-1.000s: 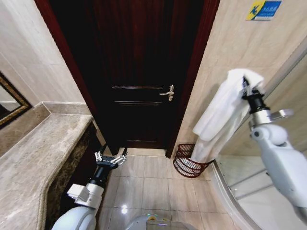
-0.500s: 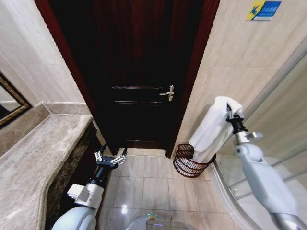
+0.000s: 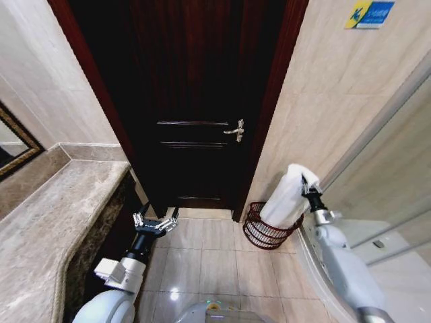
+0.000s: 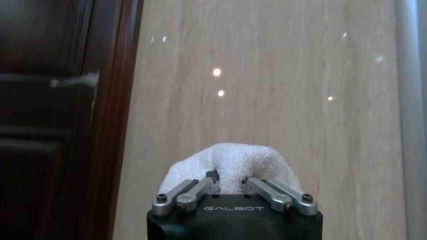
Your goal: Discard the used towel into the hamper.
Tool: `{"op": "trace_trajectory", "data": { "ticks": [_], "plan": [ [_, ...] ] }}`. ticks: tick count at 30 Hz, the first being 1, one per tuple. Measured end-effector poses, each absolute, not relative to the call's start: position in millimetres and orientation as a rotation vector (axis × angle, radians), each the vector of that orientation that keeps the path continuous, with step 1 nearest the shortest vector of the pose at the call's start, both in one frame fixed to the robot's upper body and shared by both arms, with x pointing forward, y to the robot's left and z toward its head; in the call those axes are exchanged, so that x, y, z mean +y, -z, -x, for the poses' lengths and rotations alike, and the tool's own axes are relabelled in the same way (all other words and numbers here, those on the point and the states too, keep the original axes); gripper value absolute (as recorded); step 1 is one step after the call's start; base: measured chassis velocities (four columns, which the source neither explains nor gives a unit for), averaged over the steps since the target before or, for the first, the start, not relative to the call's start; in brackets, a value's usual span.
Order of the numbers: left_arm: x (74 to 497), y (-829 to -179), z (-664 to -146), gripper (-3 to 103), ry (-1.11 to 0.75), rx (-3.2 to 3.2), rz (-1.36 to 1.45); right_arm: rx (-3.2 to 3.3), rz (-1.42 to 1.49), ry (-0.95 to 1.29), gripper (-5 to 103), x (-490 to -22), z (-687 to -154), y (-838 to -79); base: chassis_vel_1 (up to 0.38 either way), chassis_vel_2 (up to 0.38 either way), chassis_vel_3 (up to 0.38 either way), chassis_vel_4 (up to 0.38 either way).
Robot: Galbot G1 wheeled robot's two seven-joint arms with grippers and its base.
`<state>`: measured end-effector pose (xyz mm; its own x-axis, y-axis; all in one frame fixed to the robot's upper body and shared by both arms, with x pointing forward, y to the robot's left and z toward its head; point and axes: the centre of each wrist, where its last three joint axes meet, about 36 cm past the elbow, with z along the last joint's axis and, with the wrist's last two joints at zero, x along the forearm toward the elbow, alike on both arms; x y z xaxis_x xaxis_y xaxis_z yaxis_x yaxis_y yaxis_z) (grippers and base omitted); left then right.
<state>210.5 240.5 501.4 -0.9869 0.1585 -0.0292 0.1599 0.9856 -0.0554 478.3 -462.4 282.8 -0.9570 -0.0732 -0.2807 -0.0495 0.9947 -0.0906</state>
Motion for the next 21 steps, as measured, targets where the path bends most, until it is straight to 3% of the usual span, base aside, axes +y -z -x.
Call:
{"op": "trace_trajectory", "data": {
  "ticks": [21],
  "plan": [
    [240.5, -501.4, -210.5, 99, 0.090, 3.106, -0.249, 3.085, 0.005, 0.006, 10, -461.0, -472.8, -222.2, 0.000, 0.000, 0.000, 0.000]
  ]
}}
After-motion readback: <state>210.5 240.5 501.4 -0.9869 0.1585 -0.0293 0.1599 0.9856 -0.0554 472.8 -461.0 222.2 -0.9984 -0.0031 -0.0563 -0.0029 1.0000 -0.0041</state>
